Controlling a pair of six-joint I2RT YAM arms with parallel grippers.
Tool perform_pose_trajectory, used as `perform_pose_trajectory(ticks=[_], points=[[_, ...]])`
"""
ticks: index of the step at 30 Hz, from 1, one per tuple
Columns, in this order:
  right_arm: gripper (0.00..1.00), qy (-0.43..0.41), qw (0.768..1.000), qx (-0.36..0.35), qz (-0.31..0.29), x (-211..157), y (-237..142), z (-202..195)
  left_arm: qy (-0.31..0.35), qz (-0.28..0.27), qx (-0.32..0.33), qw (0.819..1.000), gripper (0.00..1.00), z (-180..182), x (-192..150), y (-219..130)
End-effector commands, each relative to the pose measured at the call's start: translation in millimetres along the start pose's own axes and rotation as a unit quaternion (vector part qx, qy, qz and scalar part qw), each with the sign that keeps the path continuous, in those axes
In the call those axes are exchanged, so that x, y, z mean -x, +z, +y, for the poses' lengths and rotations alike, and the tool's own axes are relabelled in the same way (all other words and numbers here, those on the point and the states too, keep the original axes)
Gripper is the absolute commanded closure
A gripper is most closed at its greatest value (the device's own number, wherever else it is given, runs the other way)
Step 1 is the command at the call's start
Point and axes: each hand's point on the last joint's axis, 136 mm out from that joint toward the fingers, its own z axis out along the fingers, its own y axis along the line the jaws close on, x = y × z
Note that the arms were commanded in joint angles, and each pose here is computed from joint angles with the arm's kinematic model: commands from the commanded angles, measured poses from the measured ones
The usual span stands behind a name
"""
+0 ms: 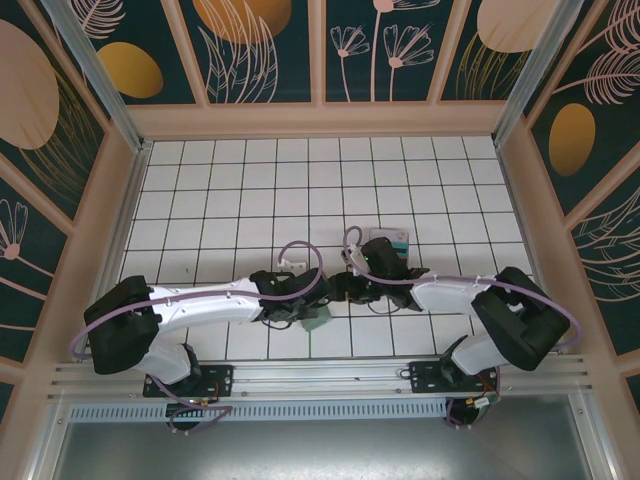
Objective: Take the credit cards out of the card holder
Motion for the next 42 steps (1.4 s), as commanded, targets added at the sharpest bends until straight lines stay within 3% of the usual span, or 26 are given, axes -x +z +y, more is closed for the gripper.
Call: perform_pose_trajectory(ticks=[1,5,8,15,26,32,35,38,42], points=[[0.47,-0.015,0.999,0.042,0.014,0,7,22,0.002,-0.022,-0.030,0.999,1.00,-10,9,-10],[0.48,-0.010,0.999,0.040,0.033,-4,18,18,0.008,-0.029,-0.032,0.999,1.00,-14,13,-13],[0.54,-0.004,0.999,0.036,0.041,-6,23,14,0.009,-0.029,-0.033,0.999,1.00,-15,14,-14],[1.00,-0.006,1.000,0.011,0.024,1,21,9,0.003,-0.038,-0.011,0.999,1.00,-3,16,-16],[1.00,0.016,0.999,-0.032,-0.030,22,2,-10,-0.026,-0.088,0.070,0.993,1.00,50,30,-39],[1.00,0.025,0.998,-0.038,-0.043,28,-1,-15,-0.043,-0.098,0.067,0.992,1.00,63,38,-46],[1.00,0.022,0.998,-0.032,-0.044,31,0,-10,-0.027,-0.103,0.027,0.994,1.00,45,45,-48],[1.00,0.020,0.998,-0.031,-0.047,34,-1,-8,-0.010,-0.096,-0.035,0.995,0.73,16,46,-46],[1.00,0.010,0.999,-0.021,-0.047,34,-1,0,-0.005,-0.082,-0.085,0.993,0.59,-10,45,-36]])
